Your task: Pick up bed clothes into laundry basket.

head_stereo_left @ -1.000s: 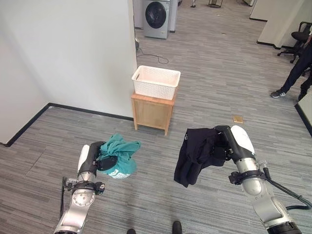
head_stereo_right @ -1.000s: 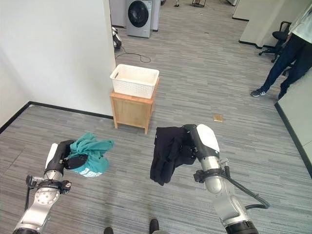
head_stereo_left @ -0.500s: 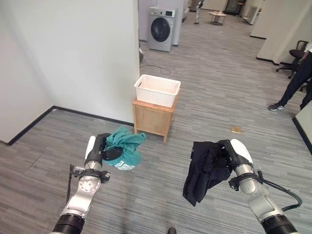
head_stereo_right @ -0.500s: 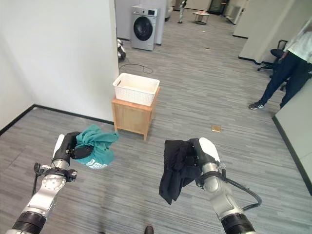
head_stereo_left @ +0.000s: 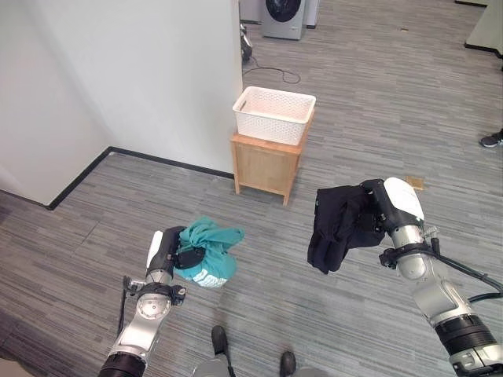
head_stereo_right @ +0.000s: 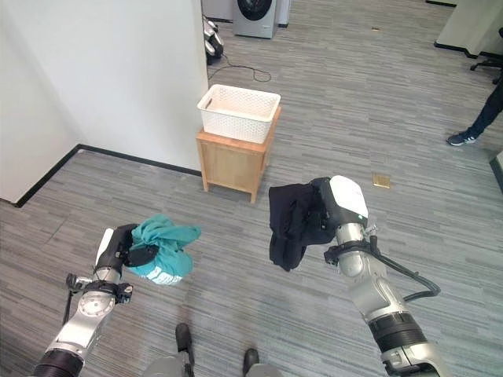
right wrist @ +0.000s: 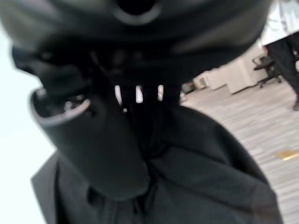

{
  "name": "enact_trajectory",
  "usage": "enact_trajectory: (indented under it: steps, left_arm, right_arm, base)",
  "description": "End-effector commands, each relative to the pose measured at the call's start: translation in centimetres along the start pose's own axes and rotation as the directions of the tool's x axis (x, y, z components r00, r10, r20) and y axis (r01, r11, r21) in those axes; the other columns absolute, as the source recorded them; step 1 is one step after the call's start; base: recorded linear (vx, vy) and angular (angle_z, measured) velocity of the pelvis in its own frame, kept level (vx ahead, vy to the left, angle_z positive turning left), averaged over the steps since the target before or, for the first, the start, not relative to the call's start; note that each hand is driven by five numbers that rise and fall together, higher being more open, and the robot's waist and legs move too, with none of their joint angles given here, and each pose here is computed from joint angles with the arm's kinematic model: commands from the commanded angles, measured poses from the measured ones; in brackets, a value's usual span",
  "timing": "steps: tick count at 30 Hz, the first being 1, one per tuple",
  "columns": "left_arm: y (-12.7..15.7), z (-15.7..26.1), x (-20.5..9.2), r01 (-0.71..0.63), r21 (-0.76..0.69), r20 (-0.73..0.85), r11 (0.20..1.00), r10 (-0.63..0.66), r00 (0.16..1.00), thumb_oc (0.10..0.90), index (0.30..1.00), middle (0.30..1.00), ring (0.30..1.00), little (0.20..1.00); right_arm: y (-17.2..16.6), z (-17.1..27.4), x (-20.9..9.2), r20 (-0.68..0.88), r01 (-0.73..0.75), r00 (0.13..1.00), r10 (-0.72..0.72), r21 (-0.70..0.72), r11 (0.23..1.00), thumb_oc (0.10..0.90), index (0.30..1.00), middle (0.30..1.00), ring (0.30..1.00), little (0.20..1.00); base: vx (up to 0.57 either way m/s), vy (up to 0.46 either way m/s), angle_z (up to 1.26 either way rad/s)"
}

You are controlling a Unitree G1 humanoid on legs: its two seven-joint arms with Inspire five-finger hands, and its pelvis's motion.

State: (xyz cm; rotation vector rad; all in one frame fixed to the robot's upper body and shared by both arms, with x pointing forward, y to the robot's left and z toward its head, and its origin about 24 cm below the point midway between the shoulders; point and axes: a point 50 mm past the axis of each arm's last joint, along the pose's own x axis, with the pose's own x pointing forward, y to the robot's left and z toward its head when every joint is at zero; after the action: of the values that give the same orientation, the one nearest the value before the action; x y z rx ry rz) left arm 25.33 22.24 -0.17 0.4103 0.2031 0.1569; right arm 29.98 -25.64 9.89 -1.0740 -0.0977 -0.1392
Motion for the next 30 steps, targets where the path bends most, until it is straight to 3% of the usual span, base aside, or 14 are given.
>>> enact_trajectory:
  steps: [1, 6, 13, 22, 30]
  left_arm:
    - [3.6, 5.1, -0.3, -0.08, -0.017, 0.285, 0.997, 0.082, 0.955, 0.4, 0.3, 0.3, 0.3, 0.3]
    - [3.4, 4.8, -0.4, -0.057, 0.039, 0.279, 0.998, 0.044, 0.959, 0.4, 0.3, 0.3, 0.3, 0.3]
    - [4.2, 8.2, 0.8, -0.088, 0.087, 0.391, 0.992, 0.047, 0.919, 0.4, 0.3, 0.3, 0.3, 0.3]
    - [4.5, 9.3, 1.3, -0.119, 0.076, 0.434, 0.99, 0.075, 0.898, 0.4, 0.3, 0.3, 0.3, 0.3]
    - [2.6, 8.8, 0.8, -0.084, -0.063, 0.418, 0.995, 0.102, 0.903, 0.4, 0.3, 0.3, 0.3, 0.3]
  right_arm:
    - [-4.3, 5.7, 1.7, 0.268, 0.175, 0.945, -0.189, 0.076, 0.982, 0.4, 0.3, 0.3, 0.3, 0.3]
    - [-3.0, 5.3, 1.1, 0.253, 0.15, 0.954, -0.164, 0.071, 0.986, 0.4, 0.3, 0.3, 0.3, 0.3]
    - [-2.9, 6.3, 1.3, 0.269, 0.17, 0.944, -0.189, 0.093, 0.981, 0.4, 0.3, 0.3, 0.3, 0.3]
    - [-3.4, 5.2, -0.2, 0.216, 0.242, 0.94, -0.265, 0.125, 0.962, 0.4, 0.3, 0.3, 0.3, 0.3]
    - [-9.5, 8.4, -1.5, 0.438, 0.435, 0.797, -0.416, 0.059, 0.898, 0.4, 0.3, 0.3, 0.3, 0.3]
  base:
    - [0.38, 0.12, -0.21]
    - [0.55, 0.17, -0.52]
    - [0.51, 0.185, -0.1]
    - [0.55, -0.169, 0.21]
    - [0.49, -0.35, 0.15]
